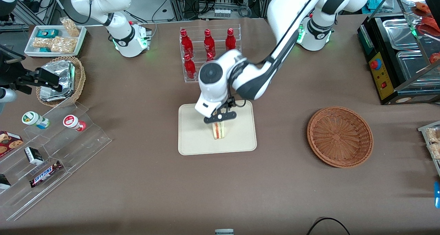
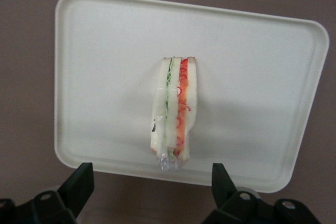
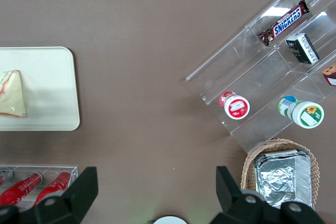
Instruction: Place sandwich from basket to tray
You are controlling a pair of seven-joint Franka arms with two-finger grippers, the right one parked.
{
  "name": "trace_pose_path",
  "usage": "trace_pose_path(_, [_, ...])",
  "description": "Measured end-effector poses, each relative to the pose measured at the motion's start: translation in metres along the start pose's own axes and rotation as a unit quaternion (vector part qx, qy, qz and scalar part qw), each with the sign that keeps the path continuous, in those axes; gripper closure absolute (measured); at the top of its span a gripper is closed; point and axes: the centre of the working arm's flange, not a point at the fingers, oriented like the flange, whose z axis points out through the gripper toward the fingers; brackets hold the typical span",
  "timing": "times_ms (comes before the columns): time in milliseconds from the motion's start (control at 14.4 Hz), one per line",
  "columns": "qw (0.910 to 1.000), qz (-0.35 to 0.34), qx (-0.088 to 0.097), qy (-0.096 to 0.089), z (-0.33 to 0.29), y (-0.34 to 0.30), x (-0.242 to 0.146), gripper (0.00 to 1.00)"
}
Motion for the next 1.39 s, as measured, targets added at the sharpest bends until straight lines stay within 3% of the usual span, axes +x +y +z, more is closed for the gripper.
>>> trace_pose_path(209, [0.9989,-0.031,0.033,-0.008,-0.049,-0.050,0.021,0.00])
trace_pose_path(557, [0.9969,-0.024,0.063,-0.040,-0.035,-0.140,0.084,0.00])
trace_pose_path(1043, [0.9949,0.057,0.061,-0.057,-0.080,-0.298,0.120,0.00])
trace_pose_path(1391, [0.9903,0.097,0.056,-0.082,-0.124,-0.384,0.122,0.00])
